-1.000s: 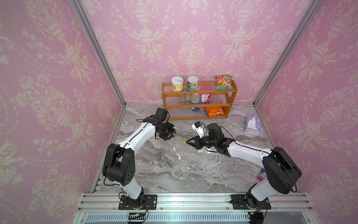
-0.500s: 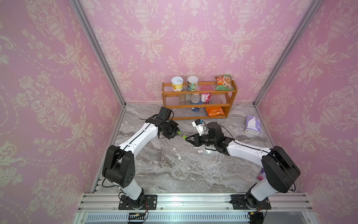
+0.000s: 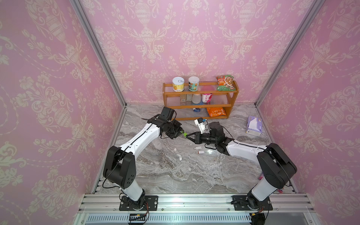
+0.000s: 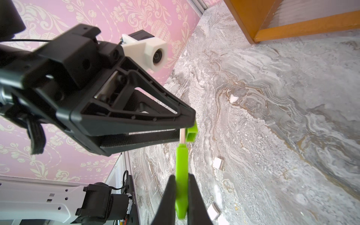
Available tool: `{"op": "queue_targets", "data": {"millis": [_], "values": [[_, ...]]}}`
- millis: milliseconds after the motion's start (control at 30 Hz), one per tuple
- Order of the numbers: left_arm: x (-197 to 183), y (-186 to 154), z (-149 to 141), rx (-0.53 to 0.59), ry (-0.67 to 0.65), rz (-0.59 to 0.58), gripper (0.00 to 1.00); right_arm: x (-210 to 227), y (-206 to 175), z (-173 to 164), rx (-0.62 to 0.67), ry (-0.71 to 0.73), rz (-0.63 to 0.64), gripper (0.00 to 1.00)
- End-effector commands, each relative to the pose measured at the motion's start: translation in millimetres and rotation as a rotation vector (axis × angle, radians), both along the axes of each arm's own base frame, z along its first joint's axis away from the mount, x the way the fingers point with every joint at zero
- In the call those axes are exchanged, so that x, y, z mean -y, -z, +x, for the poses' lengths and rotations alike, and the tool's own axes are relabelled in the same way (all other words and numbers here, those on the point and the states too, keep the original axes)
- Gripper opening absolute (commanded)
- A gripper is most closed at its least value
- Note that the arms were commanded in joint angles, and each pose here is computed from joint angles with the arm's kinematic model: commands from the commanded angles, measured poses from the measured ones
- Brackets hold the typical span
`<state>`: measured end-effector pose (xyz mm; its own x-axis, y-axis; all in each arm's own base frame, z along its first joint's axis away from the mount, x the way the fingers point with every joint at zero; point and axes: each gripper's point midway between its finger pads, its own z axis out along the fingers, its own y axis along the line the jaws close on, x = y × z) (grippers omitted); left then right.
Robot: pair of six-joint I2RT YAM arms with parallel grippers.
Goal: Close the usb drive cover
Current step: Close the cover of the USB drive.
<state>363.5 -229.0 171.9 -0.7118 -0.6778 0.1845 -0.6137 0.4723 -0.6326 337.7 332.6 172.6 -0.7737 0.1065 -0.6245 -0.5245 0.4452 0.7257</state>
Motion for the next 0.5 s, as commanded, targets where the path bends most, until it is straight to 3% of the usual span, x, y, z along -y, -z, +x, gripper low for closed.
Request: {"op": "queue_targets", "data": {"millis": [0, 467], "values": [[5.5, -13.0, -2.2, 0.03, 0.043, -0.002, 0.03, -0.4, 1.8, 0.4, -0.002, -0.004, 0.011, 0.0], [7.4, -8.6, -0.4, 0.026, 0.045, -0.003, 0.03, 13.9, 5.6, -11.3, 0.0, 0.002, -0.024, 0.0]]}}
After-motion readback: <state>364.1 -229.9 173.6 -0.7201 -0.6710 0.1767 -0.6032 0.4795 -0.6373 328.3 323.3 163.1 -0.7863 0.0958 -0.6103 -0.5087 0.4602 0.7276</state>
